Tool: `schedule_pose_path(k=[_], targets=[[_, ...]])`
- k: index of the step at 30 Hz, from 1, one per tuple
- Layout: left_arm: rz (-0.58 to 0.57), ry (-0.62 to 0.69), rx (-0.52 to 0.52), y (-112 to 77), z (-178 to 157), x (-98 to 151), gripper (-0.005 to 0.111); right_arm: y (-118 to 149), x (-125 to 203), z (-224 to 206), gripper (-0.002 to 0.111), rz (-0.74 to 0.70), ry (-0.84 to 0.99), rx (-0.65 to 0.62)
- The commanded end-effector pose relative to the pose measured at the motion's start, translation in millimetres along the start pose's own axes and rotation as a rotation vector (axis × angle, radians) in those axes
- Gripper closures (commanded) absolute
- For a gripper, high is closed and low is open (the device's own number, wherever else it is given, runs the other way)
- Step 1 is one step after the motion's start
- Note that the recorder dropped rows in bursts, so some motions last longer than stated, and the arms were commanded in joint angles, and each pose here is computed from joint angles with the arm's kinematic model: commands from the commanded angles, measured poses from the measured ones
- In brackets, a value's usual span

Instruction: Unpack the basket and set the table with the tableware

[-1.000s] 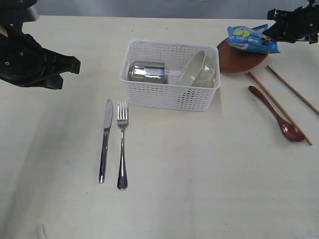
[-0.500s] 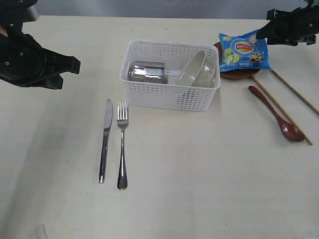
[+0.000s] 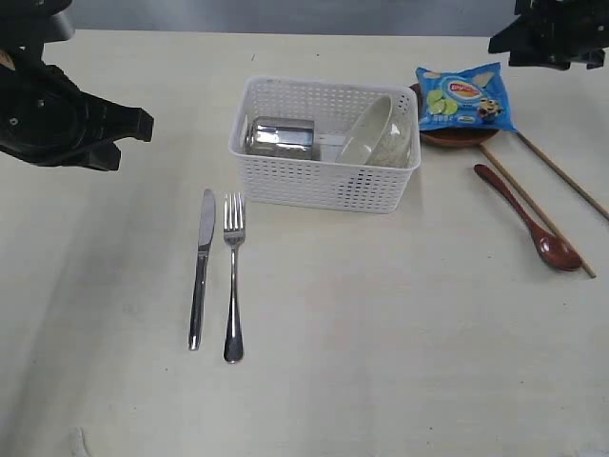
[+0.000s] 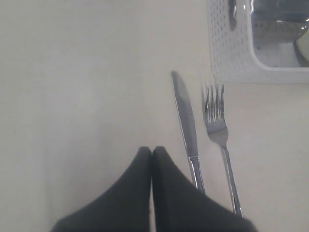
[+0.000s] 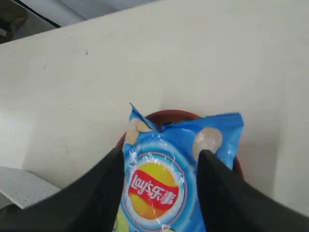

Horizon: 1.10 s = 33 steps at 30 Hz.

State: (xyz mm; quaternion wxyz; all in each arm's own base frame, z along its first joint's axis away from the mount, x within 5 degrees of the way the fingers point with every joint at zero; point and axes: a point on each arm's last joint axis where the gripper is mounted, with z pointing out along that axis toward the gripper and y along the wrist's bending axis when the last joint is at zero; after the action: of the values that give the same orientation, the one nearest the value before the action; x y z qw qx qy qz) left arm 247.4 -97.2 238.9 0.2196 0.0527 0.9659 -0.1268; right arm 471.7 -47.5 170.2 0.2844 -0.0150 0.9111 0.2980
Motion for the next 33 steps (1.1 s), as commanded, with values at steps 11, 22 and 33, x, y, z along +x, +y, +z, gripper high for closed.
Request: schedule_pose_path(k=[11, 22, 33], targets=[[-0.011, -0.006, 0.007, 0.2, 0.3, 0.4, 0.107, 39.6, 7.9, -45.2, 0.107, -0.059, 0.251, -0.023], [-0.011, -0.006, 0.007, 0.2, 0.3, 0.4, 0.107, 59.0, 60.1, -53.7, 0.109, -0.162, 0.368, 0.305], [-0.011, -0.004, 0.007, 0.2, 0.3, 0.6, 0.107, 50.1, 110.5, -39.9, 0.108, -0.229, 0.505, 0.485]])
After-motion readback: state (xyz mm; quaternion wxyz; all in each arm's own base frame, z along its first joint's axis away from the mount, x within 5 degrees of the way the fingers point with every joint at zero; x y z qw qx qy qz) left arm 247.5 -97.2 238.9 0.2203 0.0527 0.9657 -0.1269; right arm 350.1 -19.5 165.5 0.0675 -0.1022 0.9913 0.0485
